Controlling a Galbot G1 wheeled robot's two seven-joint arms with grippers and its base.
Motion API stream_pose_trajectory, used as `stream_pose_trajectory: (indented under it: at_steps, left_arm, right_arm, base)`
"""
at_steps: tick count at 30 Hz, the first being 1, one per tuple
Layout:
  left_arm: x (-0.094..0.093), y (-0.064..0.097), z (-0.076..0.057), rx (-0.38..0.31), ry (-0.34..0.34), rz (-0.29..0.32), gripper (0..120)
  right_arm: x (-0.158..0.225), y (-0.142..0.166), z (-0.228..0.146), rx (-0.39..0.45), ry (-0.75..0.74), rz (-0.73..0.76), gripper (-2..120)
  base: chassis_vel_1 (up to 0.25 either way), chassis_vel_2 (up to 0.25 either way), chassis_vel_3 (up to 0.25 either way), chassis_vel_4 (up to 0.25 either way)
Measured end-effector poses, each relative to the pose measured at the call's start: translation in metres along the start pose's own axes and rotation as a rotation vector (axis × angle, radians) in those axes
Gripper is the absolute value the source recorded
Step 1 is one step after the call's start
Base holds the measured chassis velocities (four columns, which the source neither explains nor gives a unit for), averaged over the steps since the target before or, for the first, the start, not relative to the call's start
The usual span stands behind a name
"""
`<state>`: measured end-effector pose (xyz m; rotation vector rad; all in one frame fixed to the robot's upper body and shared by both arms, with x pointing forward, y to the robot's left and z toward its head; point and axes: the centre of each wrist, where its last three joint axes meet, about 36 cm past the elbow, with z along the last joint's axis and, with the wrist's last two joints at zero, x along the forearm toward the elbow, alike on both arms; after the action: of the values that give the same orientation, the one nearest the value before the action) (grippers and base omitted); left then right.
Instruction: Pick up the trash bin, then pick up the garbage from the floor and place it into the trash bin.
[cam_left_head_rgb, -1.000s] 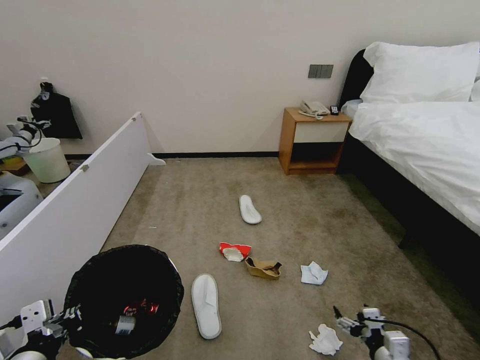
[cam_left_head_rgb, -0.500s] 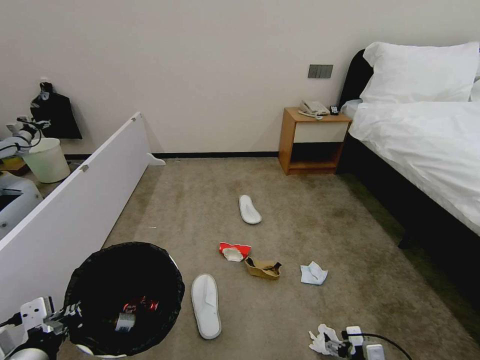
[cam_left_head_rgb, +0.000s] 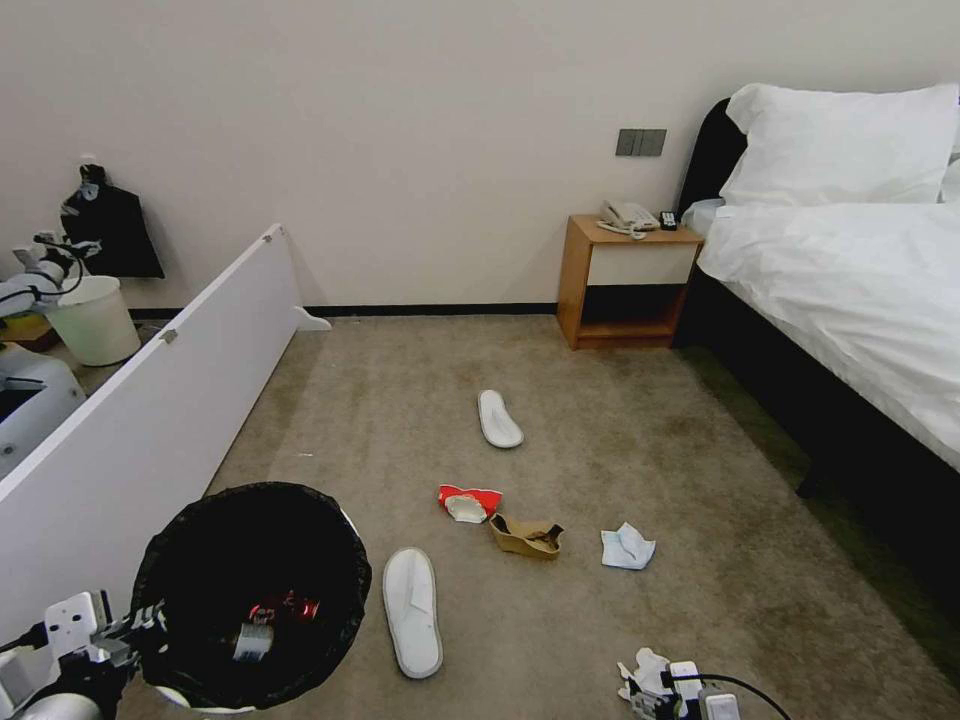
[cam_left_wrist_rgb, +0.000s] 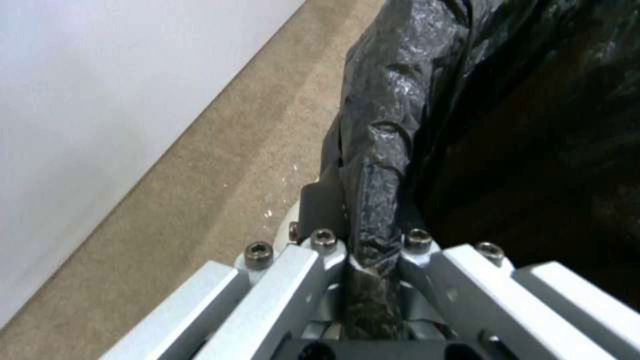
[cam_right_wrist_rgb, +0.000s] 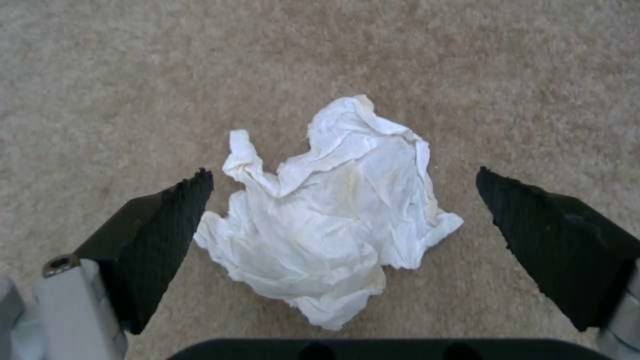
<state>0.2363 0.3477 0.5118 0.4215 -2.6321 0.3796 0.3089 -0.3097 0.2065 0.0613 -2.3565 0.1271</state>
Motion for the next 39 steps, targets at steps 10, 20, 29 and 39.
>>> stream_pose_trajectory:
  at_steps: [10,20,29,39]
  left_arm:
    - [0.000,-0.001,-0.001,0.001,-0.005,0.004,2]
    - [0.000,-0.002,-0.002,0.000,-0.006,0.007,2]
    - [0.001,-0.002,-0.003,0.000,-0.008,0.008,2]
    - [0.002,-0.003,-0.004,-0.003,-0.012,0.011,2]
  right_arm:
    - [-0.007,0.000,0.003,0.004,0.008,-0.002,100]
    - [-0.019,0.001,0.013,0.002,0.042,-0.018,82]
    - [-0.024,-0.003,0.018,-0.002,0.049,-0.018,47]
    - [-0.015,-0.008,0.018,0.019,0.045,0.002,14]
  base:
    - [0.000,0.000,0.000,0.000]
    - [0.000,0.000,0.000,0.000]
    - [0.000,0.000,0.000,0.000]
    - [0.000,0.000,0.000,0.000]
